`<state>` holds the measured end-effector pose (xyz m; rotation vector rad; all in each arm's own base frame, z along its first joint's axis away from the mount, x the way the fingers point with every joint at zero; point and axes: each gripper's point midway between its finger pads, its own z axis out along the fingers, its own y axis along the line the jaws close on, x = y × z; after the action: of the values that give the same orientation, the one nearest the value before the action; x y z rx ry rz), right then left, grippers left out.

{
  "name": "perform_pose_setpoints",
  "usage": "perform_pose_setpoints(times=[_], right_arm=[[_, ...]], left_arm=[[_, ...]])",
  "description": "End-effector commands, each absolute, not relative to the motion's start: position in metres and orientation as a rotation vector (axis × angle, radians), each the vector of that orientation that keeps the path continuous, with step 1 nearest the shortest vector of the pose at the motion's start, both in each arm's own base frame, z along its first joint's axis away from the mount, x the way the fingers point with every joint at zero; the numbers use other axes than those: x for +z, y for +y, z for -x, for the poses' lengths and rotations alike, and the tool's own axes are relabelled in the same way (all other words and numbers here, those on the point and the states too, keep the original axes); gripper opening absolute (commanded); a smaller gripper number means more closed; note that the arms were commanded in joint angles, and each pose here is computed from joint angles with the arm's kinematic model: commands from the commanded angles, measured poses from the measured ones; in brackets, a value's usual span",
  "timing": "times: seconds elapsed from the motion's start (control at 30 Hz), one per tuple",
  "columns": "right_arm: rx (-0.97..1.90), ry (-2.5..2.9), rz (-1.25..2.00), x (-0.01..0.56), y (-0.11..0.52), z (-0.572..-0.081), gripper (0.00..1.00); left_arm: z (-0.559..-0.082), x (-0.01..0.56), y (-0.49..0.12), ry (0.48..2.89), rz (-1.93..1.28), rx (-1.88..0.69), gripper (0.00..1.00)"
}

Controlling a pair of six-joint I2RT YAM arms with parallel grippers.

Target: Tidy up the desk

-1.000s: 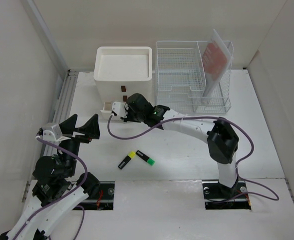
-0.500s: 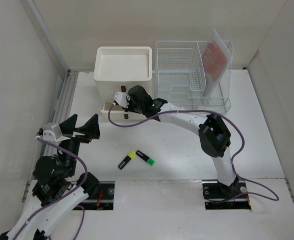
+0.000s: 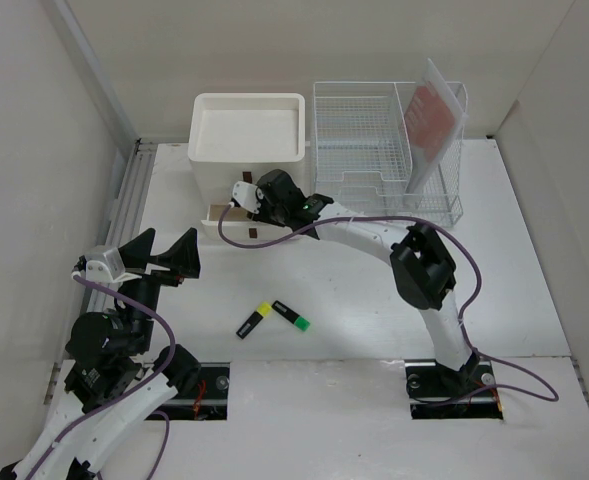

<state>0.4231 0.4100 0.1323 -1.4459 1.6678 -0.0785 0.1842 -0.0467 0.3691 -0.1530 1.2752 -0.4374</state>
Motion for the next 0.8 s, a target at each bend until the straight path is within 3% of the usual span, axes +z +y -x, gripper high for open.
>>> perform_pose_setpoints(times=[0.0,0.1,0.37,0.47,0.5,0.53,0.57,0.67,0.77], right_arm=[[-0.063,1.632,1.372,0.161,0.419,-0.432,0.44],[-0.048,1.636,1.370,0.161,0.419,-0.429,0.50],[0.008,1.617,1.347,0.182,0.415,-0.417,0.51],[0.059,1.590,1.349,0.198,0.415,-0.402,0.36],[0.119,1.567,1.375,0.201,0.420,-0.393,0.28],[0.158,1.558,1.398,0.199,0.422,-0.386,0.14],[0.254,1.507,1.486,0.199,0.431,-0.369,0.10],[0.417,1.461,1.676,0.187,0.434,-0.332,0.01],[0.571,1.398,1.837,0.164,0.443,-0.306,0.00]], left_arm=[[-0.183,0.379,-0.045,1.233,0.164,-0.447,0.98],[-0.183,0.379,-0.045,1.233,0.164,-0.447,0.98],[-0.183,0.379,-0.045,1.233,0.164,-0.447,0.98],[-0.183,0.379,-0.045,1.233,0.164,-0.447,0.98],[-0.183,0.379,-0.045,1.233,0.164,-0.447,0.98],[-0.183,0.379,-0.045,1.233,0.164,-0.447,0.98],[-0.183,0.379,-0.045,1.233,0.164,-0.447,0.98],[-0.183,0.379,-0.045,1.233,0.164,-0.447,0.98],[-0.183,0.379,-0.045,1.233,0.164,-0.447,0.98]])
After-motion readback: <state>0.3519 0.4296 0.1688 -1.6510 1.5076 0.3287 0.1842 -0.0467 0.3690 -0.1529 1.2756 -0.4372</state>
